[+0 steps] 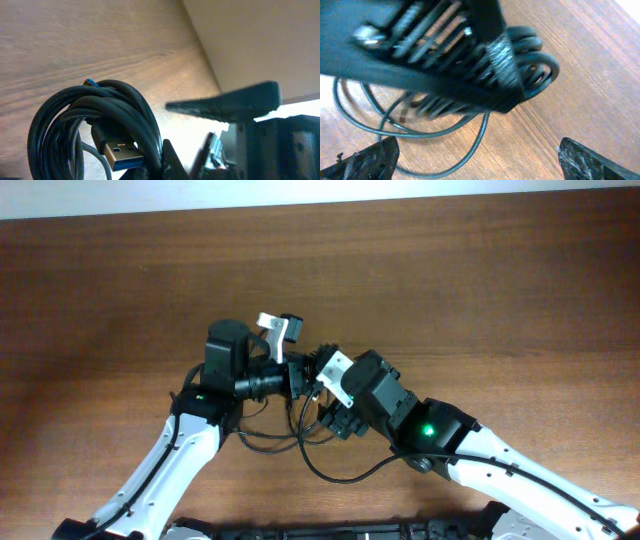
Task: Untangle cables
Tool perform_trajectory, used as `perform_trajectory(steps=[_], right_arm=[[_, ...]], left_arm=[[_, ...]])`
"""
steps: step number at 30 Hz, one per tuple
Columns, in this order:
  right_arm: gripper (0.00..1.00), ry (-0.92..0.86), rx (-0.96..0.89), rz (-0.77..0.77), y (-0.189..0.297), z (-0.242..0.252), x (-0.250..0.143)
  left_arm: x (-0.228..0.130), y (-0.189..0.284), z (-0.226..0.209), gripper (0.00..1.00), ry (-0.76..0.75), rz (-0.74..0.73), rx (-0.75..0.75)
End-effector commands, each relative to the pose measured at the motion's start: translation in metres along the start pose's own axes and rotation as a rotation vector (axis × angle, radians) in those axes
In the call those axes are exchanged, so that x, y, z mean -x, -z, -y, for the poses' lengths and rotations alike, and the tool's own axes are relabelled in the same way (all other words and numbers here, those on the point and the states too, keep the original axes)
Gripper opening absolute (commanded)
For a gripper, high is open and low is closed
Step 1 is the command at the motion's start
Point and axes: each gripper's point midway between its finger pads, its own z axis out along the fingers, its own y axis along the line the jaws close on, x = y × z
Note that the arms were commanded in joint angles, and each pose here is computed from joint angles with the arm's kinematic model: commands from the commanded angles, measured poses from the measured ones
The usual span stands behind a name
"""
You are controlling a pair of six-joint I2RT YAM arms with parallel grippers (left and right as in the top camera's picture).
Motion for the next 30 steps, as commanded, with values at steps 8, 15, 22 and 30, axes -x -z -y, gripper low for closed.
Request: perform_trajectory(steps=[8,15,22,30], right_arm=[[1.0,-0.244,0.506,0.056,0.024,-0.081,0.024],[0.99,-0.544,0.498,0.177,0.04,-0.023,0.057],[0.9,-0.427,0.59,0.259,0.035,0.012,0.053],[0.85,-0.304,0.708,0.324,0.024,-0.001,0.061]], left_arm=[[0.01,0.026,-0.054,0.0,-0.055,0.053,0.231],[0.029,0.096,-0.025,0.0,-0.173,0.151,-0.158],[0.03,0.116,0.014,0.0,-0.336,0.163,-0.393],[0.03,0.115,0.013,0.0,-0.287,0.155,-0.389]])
